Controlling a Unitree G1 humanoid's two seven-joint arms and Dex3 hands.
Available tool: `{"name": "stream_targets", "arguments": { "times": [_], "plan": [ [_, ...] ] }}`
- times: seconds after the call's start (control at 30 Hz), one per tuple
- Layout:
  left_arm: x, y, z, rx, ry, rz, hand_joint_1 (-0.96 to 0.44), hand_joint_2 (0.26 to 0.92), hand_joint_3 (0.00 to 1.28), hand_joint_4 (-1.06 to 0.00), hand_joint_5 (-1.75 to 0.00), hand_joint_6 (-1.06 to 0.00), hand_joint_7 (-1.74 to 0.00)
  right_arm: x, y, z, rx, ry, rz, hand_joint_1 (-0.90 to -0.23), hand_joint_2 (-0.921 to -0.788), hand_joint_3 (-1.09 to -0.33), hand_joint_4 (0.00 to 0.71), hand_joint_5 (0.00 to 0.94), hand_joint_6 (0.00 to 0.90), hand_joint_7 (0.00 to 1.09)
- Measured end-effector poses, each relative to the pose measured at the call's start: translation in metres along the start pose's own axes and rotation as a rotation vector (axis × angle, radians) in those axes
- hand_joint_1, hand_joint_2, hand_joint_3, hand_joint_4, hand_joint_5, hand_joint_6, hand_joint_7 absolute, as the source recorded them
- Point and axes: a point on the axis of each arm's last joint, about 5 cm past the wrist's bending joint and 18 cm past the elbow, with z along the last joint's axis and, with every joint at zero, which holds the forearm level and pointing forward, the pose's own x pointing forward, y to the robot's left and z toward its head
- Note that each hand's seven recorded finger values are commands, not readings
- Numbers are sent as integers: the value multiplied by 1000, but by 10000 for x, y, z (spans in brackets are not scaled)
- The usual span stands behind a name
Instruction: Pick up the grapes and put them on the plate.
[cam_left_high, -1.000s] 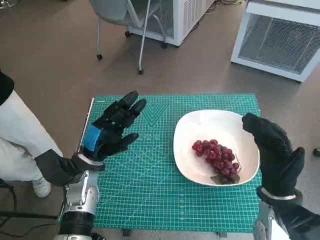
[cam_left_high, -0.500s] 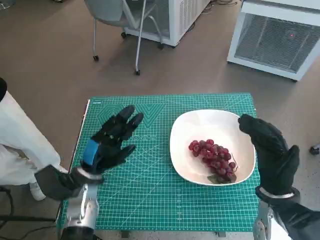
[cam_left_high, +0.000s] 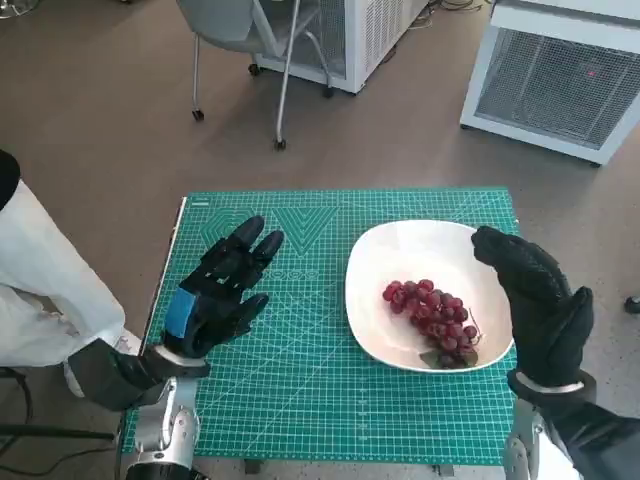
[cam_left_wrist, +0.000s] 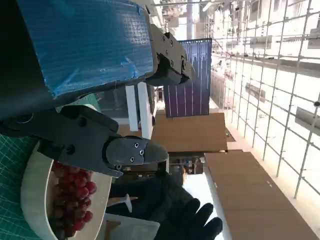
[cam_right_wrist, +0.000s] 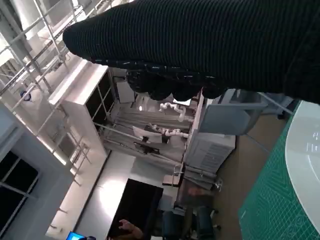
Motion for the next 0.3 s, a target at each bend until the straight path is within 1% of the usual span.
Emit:
{"name": "stream_targets", "arguments": {
  "times": [0.3],
  "plan": [
    [10,-4,14,3,-8,0,-378,921,268,-376,-12,-454,-52,0,0,-2,2,4,0,-491,-921,-560,458,5,109,678]
  ]
}}
